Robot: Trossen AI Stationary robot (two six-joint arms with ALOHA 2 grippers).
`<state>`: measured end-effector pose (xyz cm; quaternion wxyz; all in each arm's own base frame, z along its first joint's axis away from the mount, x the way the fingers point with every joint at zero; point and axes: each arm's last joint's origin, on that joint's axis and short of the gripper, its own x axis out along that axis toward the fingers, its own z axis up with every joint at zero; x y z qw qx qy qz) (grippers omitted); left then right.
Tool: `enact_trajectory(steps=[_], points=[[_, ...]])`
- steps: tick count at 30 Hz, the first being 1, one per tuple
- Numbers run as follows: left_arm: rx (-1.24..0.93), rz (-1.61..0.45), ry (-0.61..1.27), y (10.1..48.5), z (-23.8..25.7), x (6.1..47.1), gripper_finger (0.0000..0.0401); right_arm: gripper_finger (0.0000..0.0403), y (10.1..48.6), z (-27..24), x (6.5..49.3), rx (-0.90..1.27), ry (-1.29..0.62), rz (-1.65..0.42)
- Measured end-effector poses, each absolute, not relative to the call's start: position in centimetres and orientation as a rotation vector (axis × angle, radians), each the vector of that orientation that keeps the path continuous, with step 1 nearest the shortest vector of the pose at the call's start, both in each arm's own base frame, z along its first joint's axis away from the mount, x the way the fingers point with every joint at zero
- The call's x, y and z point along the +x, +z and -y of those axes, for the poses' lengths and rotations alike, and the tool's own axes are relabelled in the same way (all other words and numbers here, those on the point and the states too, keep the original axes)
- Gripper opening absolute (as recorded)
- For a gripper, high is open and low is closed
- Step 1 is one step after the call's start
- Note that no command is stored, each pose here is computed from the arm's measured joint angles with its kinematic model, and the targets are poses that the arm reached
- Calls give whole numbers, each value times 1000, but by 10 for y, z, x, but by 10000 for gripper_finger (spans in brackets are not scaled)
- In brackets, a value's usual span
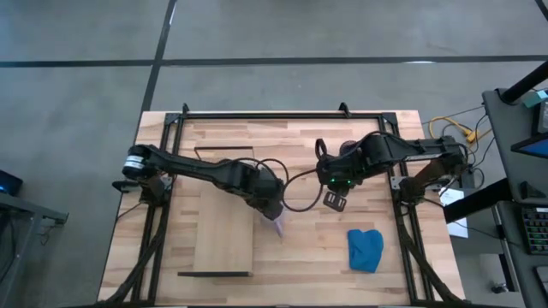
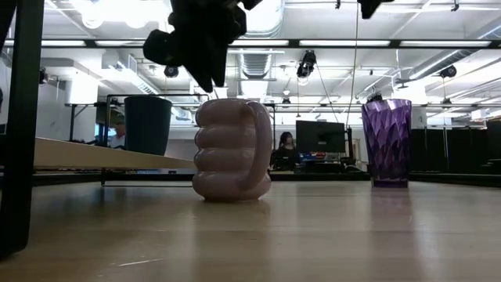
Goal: Stack small to large cups/mugs on shelf
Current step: Put the purple mug on the shelf
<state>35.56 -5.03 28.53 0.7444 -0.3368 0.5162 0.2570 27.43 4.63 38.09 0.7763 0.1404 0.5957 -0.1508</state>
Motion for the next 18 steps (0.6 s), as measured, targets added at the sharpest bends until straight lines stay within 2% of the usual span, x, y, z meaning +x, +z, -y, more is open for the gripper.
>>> enact_trajectory(steps=[18], points=[[-725, -1209, 616, 254, 46, 369, 83, 68, 356, -46, 271, 278, -353, -1381]])
